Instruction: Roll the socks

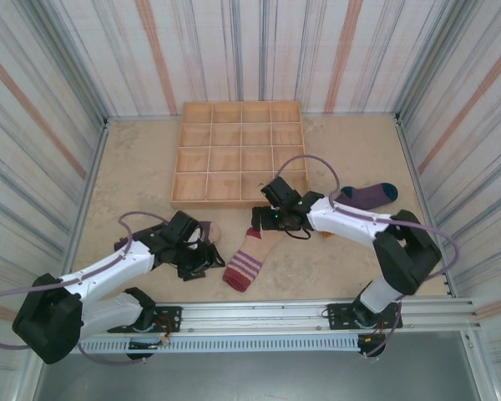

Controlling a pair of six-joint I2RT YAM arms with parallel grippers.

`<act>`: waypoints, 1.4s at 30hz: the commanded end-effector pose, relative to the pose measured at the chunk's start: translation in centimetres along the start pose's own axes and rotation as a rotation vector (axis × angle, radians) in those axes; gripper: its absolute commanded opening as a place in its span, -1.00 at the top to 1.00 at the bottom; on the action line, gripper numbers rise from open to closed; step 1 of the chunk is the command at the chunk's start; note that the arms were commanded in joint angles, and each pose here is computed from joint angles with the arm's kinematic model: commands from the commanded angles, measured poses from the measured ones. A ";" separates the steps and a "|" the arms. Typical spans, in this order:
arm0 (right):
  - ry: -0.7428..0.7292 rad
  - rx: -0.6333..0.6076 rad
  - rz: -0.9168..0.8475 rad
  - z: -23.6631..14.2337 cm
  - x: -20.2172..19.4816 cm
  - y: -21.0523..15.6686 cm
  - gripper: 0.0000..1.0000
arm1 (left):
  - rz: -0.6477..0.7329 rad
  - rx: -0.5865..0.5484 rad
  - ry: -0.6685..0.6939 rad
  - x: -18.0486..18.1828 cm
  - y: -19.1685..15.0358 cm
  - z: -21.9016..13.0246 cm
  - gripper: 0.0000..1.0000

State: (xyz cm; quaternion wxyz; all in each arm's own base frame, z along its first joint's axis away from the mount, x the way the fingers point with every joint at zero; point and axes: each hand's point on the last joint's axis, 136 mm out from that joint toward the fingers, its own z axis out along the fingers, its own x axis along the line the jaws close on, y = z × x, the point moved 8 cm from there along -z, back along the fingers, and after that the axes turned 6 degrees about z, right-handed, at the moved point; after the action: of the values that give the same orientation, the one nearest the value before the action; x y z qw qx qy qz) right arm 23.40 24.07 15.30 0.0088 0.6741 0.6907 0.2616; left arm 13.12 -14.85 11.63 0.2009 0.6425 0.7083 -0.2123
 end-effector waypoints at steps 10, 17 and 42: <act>-0.110 -0.197 -0.257 -5.5 -0.9 -7.2 -0.97 | -0.157 -0.046 -0.125 -0.5 -1.5 2.3 -0.26; 0.033 -0.208 -0.433 -5.7 -0.2 -11.5 -0.72 | -0.200 -0.059 -0.139 -0.5 -1.6 3.5 -0.22; 0.066 -0.273 -1.060 -0.8 8.3 -20.5 -0.10 | -0.247 -0.008 -0.167 -1.1 -1.8 3.6 0.85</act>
State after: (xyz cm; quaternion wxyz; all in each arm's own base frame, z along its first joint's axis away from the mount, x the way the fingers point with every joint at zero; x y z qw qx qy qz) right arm 3.41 31.33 11.08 0.1827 0.2472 0.8942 0.3256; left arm 11.61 -18.23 9.20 0.2351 0.5362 0.7632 -0.2733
